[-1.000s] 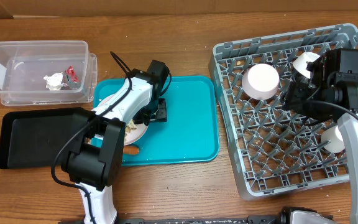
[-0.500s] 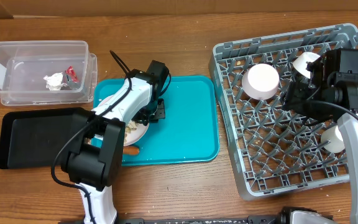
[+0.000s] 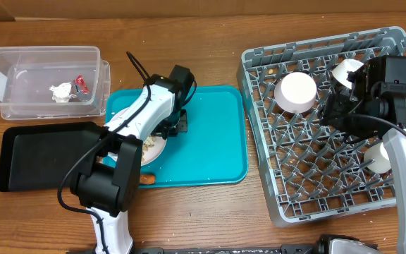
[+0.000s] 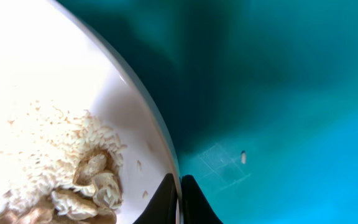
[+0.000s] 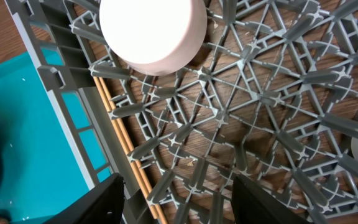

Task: Sort waste into correct bins and load items into the dishwasher
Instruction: 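Grasp the rim of the white plate with the left gripper, then lift the plate and carry it left over the black tray, then tilt the plate to dump rice and shells onto the black tray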

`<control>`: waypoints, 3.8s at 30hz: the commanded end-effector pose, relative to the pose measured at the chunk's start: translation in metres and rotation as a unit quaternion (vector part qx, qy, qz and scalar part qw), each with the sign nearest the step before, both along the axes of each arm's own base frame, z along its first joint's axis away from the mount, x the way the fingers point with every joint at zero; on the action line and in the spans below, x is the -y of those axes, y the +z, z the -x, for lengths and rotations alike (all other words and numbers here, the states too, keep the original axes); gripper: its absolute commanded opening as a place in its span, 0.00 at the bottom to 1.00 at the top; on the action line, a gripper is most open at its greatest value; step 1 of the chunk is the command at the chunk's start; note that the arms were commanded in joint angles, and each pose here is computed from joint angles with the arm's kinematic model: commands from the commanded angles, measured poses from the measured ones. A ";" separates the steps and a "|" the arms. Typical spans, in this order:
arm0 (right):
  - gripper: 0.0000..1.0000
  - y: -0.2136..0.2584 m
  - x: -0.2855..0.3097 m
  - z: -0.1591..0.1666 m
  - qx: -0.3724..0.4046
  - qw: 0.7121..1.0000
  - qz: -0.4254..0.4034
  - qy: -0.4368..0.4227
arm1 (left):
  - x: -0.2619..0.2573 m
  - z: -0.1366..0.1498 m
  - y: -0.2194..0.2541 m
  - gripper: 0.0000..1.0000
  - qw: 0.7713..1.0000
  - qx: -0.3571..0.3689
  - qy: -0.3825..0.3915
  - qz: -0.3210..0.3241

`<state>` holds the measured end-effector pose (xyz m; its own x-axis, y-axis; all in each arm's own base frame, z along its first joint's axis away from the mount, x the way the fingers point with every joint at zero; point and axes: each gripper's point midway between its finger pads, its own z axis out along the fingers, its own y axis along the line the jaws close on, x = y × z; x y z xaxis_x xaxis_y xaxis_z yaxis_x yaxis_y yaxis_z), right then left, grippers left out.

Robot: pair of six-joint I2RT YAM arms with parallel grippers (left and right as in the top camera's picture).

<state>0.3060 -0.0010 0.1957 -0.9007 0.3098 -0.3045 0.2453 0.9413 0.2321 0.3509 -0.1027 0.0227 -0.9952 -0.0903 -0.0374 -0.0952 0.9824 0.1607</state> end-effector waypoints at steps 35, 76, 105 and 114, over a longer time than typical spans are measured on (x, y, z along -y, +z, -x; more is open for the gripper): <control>0.58 -0.002 0.000 0.002 -0.005 1.000 0.000 0.002 | -0.042 0.016 0.117 0.04 0.997 -0.010 0.052 -0.061; 0.58 -0.004 0.000 0.008 -0.018 1.000 -0.001 0.002 | -0.126 0.047 0.143 0.04 0.986 0.085 0.077 0.119; 0.58 -0.005 0.000 0.009 -0.019 1.000 -0.001 0.002 | -0.205 0.026 0.157 0.04 0.911 0.207 0.153 0.322; 0.58 -0.005 0.000 0.009 -0.019 1.000 -0.001 0.002 | -0.221 0.029 0.166 0.04 0.889 0.237 0.177 0.349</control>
<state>0.2971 -0.0001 0.1923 -0.9118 0.3113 -0.2677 0.2546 0.9403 0.2261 0.3194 0.1174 0.1810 -0.7949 -0.5609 -0.2315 -0.3538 0.7383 -0.5743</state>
